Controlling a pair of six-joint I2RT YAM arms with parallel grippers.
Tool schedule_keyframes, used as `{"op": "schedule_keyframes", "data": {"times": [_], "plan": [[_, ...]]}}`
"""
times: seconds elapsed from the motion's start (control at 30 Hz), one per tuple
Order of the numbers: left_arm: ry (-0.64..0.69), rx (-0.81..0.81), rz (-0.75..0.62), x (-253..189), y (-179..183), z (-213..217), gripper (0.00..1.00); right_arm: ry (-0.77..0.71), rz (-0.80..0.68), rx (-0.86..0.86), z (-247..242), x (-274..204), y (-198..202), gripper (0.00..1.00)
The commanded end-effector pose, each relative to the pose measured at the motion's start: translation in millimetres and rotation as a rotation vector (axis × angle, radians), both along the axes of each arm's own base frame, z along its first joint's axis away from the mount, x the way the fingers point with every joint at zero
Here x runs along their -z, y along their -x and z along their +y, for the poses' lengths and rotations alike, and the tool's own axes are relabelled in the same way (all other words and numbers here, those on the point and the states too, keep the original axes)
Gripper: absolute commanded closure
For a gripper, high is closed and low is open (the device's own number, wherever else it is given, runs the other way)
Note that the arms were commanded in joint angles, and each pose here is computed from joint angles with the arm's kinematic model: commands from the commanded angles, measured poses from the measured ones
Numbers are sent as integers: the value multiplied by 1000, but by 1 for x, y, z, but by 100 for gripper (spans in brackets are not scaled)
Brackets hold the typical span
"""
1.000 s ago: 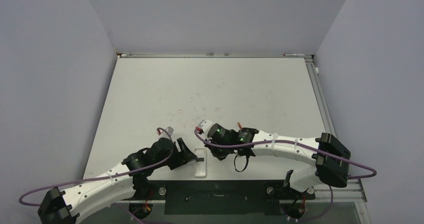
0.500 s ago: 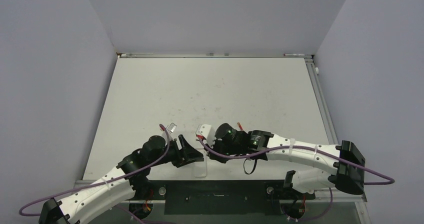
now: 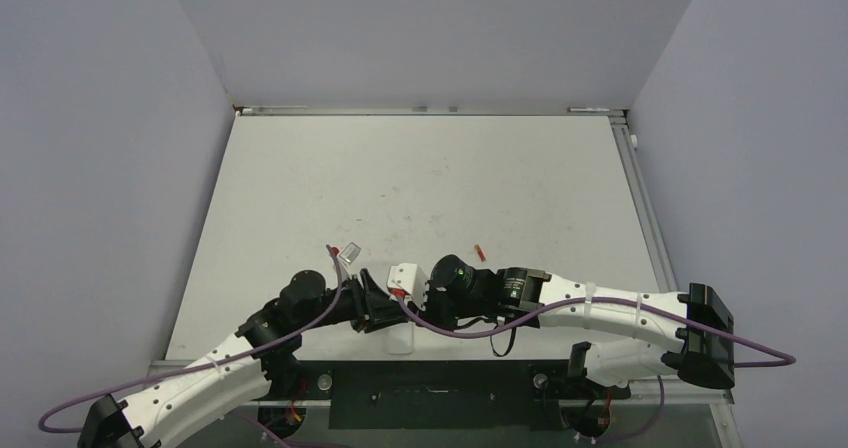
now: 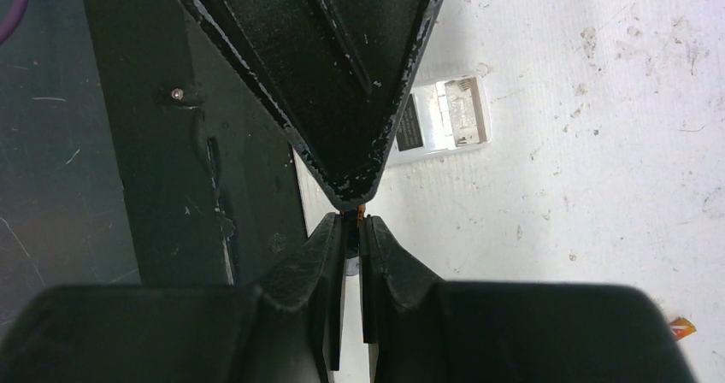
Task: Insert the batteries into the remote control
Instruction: Adjust the remote control at the center of the board.
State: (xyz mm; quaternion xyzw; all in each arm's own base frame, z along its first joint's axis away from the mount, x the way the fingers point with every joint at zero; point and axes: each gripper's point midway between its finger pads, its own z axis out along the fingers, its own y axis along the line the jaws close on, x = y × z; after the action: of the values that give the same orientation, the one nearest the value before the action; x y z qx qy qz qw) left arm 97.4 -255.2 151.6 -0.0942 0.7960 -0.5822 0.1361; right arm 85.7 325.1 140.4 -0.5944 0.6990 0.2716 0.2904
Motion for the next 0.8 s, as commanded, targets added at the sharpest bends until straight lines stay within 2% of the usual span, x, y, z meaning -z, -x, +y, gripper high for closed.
{"op": "schedule_keyframes", "data": {"times": [0.0, 0.53, 0.6, 0.7, 0.77], "plan": [[66, 40, -31, -19, 3, -6, 57, -105, -61, -25, 17, -30, -4, 91], [74, 63, -6, -11, 5, -9, 75, -146, -87, -35, 20, -41, -3, 91], [74, 63, -5, -10, 5, -10, 83, -145, -85, -39, 20, -40, -2, 91], [87, 64, -1, -11, 5, -10, 100, -151, -88, -43, 19, -39, 0, 91], [94, 65, 1, -11, 6, -10, 100, -154, -89, -39, 19, -39, -1, 90]]}}
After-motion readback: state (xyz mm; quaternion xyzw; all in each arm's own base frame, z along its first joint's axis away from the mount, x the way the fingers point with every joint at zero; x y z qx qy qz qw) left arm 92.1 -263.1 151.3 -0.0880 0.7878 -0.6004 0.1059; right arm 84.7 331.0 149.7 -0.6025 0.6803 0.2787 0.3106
